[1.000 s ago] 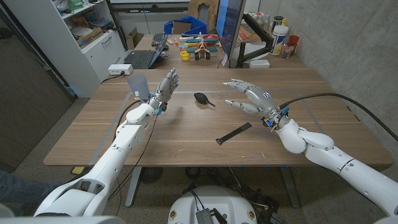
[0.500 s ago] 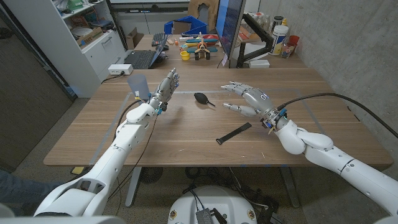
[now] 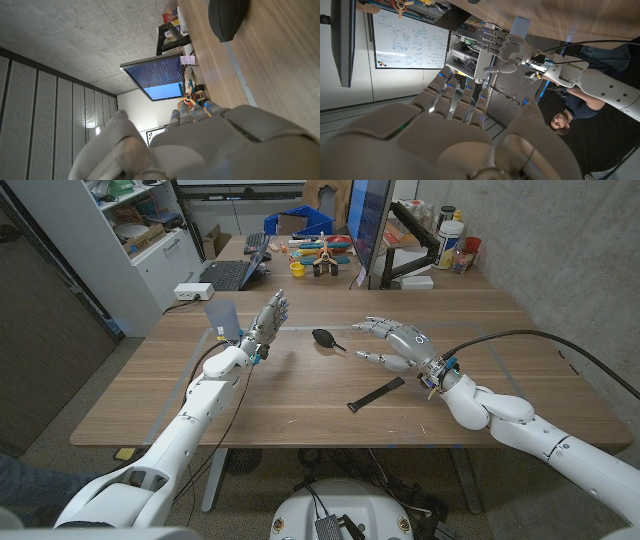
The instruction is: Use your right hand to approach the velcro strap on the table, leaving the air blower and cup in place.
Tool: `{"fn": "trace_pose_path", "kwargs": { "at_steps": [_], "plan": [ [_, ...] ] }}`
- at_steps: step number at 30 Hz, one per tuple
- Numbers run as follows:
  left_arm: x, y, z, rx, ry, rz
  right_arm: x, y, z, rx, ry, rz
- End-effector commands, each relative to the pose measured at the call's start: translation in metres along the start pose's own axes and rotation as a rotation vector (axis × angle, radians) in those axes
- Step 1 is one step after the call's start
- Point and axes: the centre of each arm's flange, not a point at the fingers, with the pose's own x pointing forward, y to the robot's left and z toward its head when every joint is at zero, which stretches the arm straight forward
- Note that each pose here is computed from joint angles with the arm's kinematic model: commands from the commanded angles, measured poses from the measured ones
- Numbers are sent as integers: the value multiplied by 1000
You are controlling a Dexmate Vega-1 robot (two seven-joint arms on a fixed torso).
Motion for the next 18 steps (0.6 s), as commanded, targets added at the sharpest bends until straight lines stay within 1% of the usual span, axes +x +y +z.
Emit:
{"fn": "trace_pose_path", "kwargs": {
  "at_steps": [1,8,18],
  "plan": [
    [-5,-1,-3,-6,-2,10,-2,7,4,-55,-16,60],
    [-6,-1,-1,-3,-5,12,0,11,6,-55,-30,81],
    [-6,1,0,-6,-10,17,-1,13,6,-67,-28,96]
  ]
}}
